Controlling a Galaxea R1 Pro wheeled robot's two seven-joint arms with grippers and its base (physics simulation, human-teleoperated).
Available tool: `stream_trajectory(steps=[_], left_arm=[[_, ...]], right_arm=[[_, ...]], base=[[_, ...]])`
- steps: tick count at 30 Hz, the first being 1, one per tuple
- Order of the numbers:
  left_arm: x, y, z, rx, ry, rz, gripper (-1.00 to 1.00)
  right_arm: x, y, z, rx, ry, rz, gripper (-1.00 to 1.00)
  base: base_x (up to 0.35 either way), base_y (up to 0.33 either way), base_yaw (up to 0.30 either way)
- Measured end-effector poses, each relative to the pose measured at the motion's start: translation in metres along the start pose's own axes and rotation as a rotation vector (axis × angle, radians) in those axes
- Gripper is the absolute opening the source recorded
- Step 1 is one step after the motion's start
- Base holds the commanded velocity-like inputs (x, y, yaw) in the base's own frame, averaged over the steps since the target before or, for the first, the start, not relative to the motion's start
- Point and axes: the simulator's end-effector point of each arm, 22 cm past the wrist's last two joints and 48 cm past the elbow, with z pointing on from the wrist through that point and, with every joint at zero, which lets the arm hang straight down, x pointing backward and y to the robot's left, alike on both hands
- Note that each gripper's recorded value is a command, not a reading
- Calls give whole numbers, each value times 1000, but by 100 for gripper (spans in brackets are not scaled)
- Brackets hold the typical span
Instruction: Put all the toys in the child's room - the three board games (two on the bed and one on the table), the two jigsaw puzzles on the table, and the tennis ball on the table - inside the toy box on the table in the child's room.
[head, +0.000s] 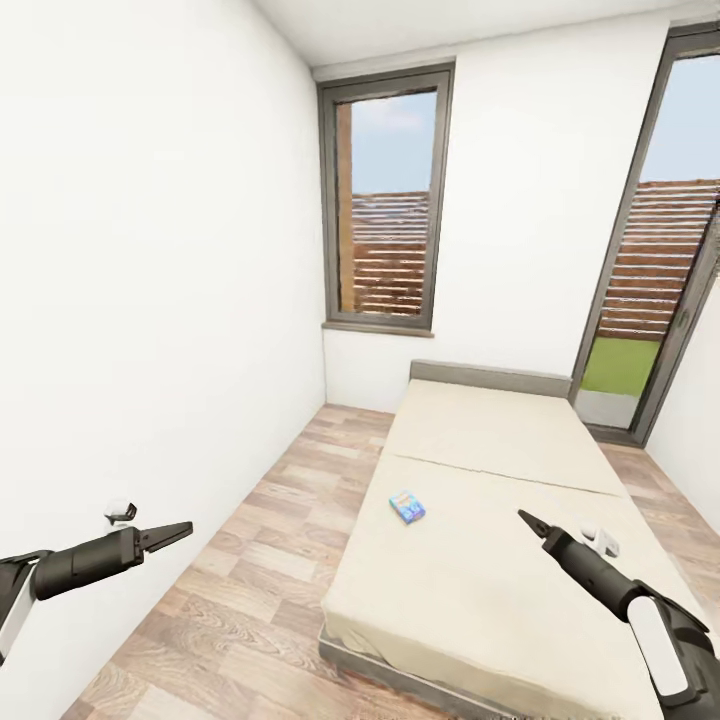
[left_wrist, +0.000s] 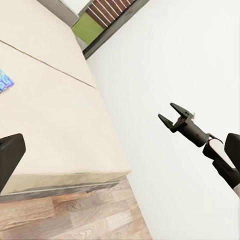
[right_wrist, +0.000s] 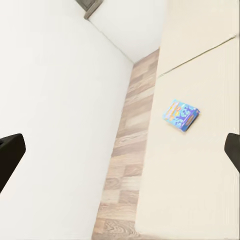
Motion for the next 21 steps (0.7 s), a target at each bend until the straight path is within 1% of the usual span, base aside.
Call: stream_trajectory(steps=[5,11,21], left_arm=[[1,3,0,-3,2,-5,100],[2,6,0,-6,1,-11,100],[3,7,0,-8,1,-13,100]], right_arm=[[8,-5,2,8,12,12,100],[12,-7,3,12,16,16,100],[14,-8,4,14,15,15,100]], base=[[0,0,-194],[0,0,-165],[0,0,-33]])
